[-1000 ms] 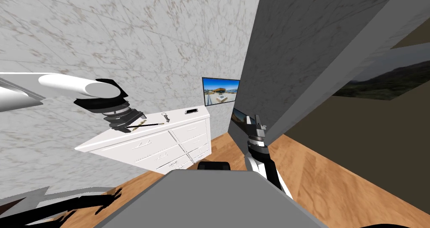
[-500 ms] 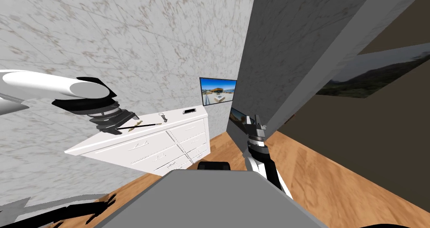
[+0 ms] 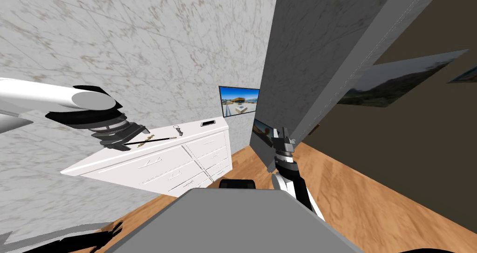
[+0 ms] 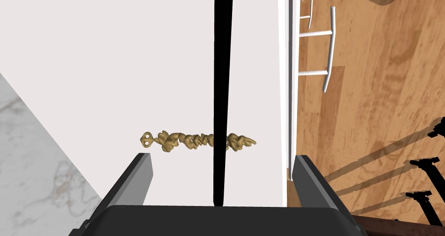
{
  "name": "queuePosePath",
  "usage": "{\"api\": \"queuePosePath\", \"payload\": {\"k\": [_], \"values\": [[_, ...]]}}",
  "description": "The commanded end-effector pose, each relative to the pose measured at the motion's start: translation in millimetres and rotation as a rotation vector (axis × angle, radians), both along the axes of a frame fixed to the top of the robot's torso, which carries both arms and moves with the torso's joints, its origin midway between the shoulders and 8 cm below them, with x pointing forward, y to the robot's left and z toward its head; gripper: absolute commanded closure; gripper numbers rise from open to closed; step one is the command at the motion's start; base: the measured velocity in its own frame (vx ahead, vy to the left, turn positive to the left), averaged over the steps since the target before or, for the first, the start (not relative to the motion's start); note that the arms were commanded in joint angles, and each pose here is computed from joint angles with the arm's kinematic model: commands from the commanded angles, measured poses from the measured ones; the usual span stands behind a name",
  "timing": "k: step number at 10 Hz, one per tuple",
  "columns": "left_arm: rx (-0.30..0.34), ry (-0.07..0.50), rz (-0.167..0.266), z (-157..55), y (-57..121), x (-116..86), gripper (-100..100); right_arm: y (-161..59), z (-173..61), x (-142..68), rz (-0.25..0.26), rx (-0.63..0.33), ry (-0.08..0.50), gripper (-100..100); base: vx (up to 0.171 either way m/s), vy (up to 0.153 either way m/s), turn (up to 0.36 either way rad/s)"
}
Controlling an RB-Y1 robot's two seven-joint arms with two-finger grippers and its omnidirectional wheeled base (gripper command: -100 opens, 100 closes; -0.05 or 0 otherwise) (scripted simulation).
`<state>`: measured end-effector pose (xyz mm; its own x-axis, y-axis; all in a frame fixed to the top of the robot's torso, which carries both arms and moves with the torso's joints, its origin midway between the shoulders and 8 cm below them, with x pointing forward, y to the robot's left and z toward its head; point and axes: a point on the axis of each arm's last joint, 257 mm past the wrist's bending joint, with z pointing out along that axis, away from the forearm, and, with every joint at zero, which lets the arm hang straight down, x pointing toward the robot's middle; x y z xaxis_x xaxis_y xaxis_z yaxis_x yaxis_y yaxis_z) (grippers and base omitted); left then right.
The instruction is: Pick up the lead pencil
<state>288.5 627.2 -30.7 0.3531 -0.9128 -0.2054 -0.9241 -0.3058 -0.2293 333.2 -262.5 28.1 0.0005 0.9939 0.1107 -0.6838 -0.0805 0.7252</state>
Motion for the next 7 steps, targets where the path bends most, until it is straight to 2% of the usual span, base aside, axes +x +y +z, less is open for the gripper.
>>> {"api": "queuePosePath", "payload": {"k": [1,2,3,4,5,6,7], "values": [[-0.021,0.014,0.013,-8.5,2.8,-6.2,-100,0.0,0.0,0.0,0.000,0.000,0.000,0,-0.015,-0.013,-0.102],[-0.003,0.002,0.018,-4.4,6.5,-3.8,-100,0.0,0.0,0.0,0.000,0.000,0.000,0,-0.020,-0.012,-0.062],[-0.034,0.028,0.027,-16.4,6.0,-10.8,-100,0.0,0.0,0.0,0.000,0.000,0.000,0,-0.027,-0.019,-0.101],[-0.020,0.008,0.029,-11.1,8.2,-5.8,-100,0.0,0.0,0.0,0.000,0.000,0.000,0,-0.028,-0.013,-0.059],[-0.013,0.009,0.033,-10.7,10.0,-6.4,-100,0.0,0.0,0.0,0.000,0.000,0.000,0,-0.014,-0.004,0.008],[-0.045,0.030,0.038,-22.2,7.9,-10.2,-100,0.0,0.0,0.0,0.000,0.000,0.000,0,-0.020,-0.014,-0.096],[-0.027,0.019,0.045,-18.0,11.3,-7.8,-100,0.0,0.0,0.0,0.000,0.000,0.000,0,-0.025,-0.015,-0.069]]}}
